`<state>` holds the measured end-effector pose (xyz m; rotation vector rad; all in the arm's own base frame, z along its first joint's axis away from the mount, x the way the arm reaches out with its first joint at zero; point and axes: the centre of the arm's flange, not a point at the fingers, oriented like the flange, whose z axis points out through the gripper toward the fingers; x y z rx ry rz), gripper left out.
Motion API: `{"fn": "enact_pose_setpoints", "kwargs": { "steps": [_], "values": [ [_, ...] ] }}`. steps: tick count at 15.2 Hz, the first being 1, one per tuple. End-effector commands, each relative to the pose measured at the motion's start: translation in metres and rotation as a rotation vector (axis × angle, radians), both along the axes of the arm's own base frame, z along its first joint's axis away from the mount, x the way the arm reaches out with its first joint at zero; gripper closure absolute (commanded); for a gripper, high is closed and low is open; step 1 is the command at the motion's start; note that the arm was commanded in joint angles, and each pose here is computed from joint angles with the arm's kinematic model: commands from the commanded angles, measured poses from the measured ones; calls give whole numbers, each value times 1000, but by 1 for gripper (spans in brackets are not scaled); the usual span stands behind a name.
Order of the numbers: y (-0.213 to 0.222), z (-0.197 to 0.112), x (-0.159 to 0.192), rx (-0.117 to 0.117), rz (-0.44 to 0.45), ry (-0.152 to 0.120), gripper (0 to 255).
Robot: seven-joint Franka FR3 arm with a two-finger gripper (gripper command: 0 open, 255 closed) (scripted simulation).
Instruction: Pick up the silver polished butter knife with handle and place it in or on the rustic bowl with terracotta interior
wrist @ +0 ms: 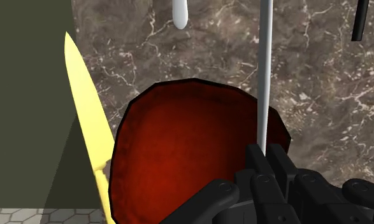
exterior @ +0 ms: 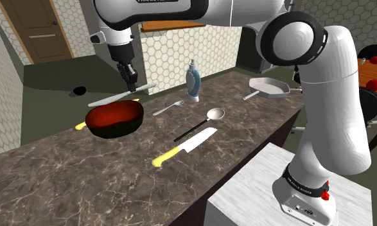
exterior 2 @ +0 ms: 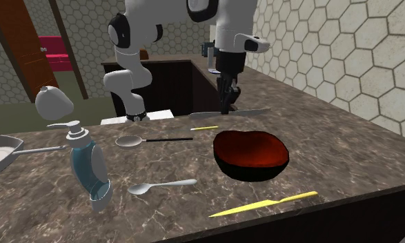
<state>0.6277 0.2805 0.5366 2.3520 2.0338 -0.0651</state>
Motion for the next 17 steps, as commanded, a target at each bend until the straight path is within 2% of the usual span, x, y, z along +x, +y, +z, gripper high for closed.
{"fn": "enact_pose_setpoints", "kwargs": {
  "steps": [1,13,17],
  "values": [
    [0,-11,1,0,0,-1,255],
    [0,-74,1,0,0,-1,255],
    [0,-77,1,0,0,-1,255]
  ]
}}
